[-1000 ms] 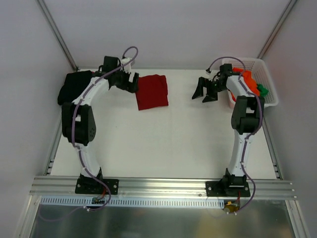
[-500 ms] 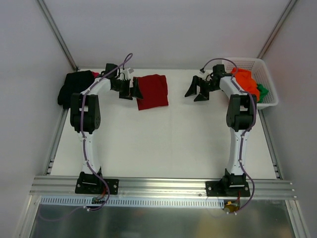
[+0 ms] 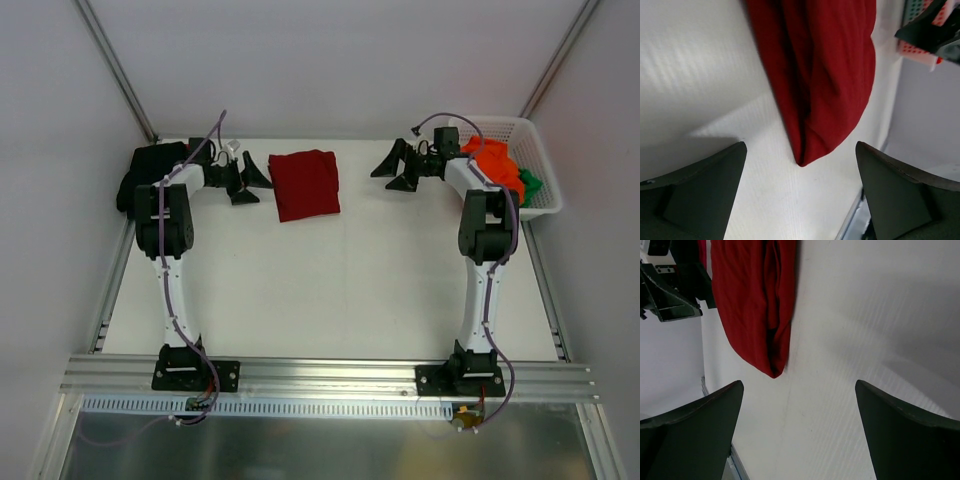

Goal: Fold and stack the t-shirts
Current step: Fold the tshirt

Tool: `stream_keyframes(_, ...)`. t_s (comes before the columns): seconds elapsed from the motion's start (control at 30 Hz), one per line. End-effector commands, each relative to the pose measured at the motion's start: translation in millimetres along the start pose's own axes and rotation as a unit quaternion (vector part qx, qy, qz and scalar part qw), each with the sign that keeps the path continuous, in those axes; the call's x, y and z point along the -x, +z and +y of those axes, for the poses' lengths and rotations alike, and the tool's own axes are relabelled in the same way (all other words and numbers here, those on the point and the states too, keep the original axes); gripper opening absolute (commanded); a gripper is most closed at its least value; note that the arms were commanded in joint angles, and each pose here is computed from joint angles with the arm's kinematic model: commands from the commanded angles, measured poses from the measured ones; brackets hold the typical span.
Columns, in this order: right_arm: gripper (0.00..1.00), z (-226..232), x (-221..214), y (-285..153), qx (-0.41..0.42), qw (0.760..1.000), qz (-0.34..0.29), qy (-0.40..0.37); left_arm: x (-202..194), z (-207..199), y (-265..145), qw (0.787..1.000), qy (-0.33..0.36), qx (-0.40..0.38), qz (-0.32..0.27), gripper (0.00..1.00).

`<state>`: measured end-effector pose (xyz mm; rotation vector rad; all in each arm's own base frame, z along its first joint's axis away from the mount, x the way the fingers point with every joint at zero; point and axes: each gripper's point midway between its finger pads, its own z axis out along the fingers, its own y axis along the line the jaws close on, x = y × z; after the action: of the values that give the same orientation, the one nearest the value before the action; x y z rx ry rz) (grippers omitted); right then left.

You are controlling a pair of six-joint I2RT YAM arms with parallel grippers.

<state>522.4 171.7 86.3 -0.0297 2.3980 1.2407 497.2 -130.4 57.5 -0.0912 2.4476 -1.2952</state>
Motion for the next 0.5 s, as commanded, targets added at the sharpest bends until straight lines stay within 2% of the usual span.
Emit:
stream_keyframes(0.0, 0.99, 4.9, 11.1, 5.5, 0.038, 0.999, -0.017, 0.021, 23.8, 21.8, -7.3, 0.996, -0.079, -0.035, -0.028, 0.94)
stream_keyframes(0.1, 0.99, -1.8, 3.8, 7.1, 0.035, 0.999, -0.015, 0.022, 33.3, 25.7, -5.6, 0.994, -0.095, -0.038, -0.035, 0.92)
stream_keyframes(0.27, 0.99, 7.9, 5.7, -2.0, 0.032, 0.999, -0.029, 0.007, 42.8, 24.8, 3.4, 0.994, -0.097, -0.028, -0.041, 0.97)
stream_keyframes(0.47, 0.99, 19.7, 9.8, -6.4, 0.029, 0.999, -0.037, -0.008, 29.3, 8.0, 27.4, 0.997, -0.070, -0.004, -0.017, 0.99)
